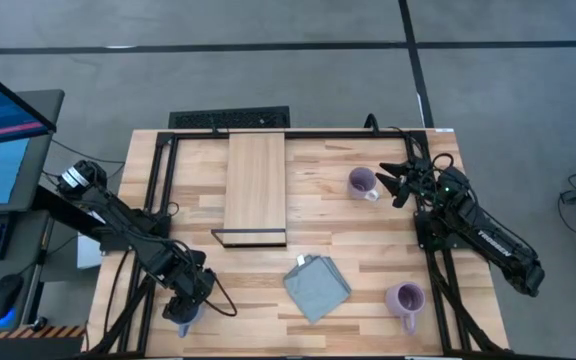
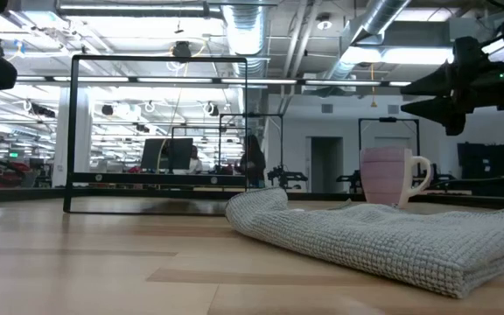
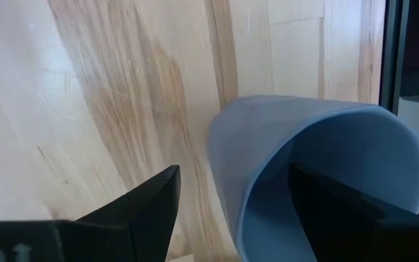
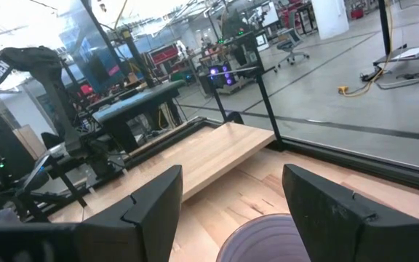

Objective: Stack small to large cups/mugs on shelf
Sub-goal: Put the blue cup on the shelf

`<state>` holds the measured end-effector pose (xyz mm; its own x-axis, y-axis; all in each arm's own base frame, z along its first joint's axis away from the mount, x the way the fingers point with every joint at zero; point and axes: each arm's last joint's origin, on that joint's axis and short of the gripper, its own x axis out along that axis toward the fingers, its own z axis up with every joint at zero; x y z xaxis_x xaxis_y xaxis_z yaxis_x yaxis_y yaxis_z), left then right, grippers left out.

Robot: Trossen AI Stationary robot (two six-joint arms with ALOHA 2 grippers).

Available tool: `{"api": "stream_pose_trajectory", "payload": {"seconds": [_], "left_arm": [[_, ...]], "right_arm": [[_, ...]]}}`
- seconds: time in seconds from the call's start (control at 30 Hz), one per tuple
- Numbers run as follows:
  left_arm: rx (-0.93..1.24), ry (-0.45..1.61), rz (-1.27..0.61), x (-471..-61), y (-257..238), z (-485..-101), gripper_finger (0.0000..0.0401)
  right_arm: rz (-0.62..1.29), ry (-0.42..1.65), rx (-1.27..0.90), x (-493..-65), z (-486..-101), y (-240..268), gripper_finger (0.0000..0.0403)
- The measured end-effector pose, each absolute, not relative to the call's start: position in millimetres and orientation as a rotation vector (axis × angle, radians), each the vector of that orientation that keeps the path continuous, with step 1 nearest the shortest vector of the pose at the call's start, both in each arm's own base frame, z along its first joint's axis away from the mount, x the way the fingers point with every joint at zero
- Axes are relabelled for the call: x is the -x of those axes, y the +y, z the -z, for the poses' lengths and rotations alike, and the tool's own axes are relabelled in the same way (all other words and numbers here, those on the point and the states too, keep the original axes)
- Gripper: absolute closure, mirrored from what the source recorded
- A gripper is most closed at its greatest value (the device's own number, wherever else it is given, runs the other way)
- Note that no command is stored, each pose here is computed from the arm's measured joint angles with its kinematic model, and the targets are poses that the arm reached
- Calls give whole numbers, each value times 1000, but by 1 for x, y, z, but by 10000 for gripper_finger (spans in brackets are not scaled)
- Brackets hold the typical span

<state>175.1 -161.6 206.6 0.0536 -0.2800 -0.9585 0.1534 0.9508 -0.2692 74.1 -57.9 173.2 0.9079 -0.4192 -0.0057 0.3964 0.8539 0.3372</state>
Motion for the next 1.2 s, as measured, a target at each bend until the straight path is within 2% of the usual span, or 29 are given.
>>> {"api": "stream_pose_trajectory", "payload": {"seconds": [0.2,0.53,1.2], "left_arm": [[98,1481,327,-175,-161,-206,163],[92,1490,332,-174,-161,-206,242],[57,1478,366,-174,-161,-205,355]], "right_arm": [[429,-69,-340,-74,-173,-58,143],[429,-69,-340,-74,-173,-58,143],[429,-71,-350,-74,-173,-58,143]]}}
